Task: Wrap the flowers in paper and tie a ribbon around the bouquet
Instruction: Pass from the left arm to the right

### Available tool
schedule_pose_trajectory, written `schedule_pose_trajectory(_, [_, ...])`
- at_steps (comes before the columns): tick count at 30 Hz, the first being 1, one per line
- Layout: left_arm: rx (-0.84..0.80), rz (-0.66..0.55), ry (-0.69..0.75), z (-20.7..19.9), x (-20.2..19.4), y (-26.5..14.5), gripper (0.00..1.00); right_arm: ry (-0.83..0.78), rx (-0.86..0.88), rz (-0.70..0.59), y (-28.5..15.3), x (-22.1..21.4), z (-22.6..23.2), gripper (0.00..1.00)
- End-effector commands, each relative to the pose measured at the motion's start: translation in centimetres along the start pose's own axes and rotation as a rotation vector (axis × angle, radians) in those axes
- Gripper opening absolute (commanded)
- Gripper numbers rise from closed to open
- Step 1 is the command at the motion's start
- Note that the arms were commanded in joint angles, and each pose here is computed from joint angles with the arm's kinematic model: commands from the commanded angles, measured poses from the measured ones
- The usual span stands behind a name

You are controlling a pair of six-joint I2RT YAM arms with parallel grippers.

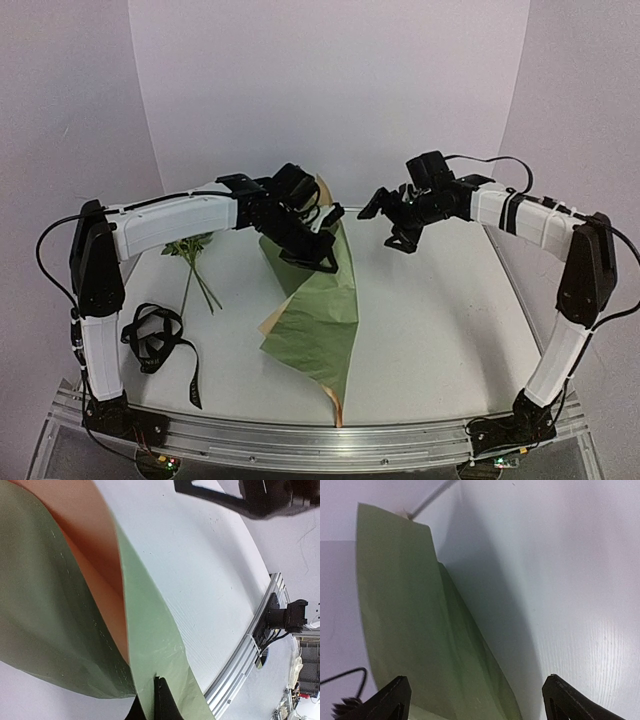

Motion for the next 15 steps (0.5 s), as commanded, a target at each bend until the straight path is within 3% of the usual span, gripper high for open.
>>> schedule_pose_trajectory(1, [-0.03,0.024,0.072,-1.2,-0.4,-0.1,0.0,0.097,0.163,-0.098,0.2,4.9,3.0,0.96])
schedule_pose_trajectory(5, [-0.043,0.046,0.106,-1.8,-0.9,0.2,0.0,0.101,0.257,-0.079,0.9,7.6,5.4,0.98])
schedule_pose_trajectory(15, [-0.046,0.087,0.137,-2.5,-1.4,0.8,0.0,-0.009,0.237,0.074,3.7,7.2,5.2,0.98])
Point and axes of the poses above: each gripper's point midway between its finger pads, its own y axis out along the fingers, its own z axis along the line the jaws close on, x = y × z, the point moved 9 cm from there along -y, back along the fingers, and after that the axes turned 2 degrees about -y, right-handed, at the moved point
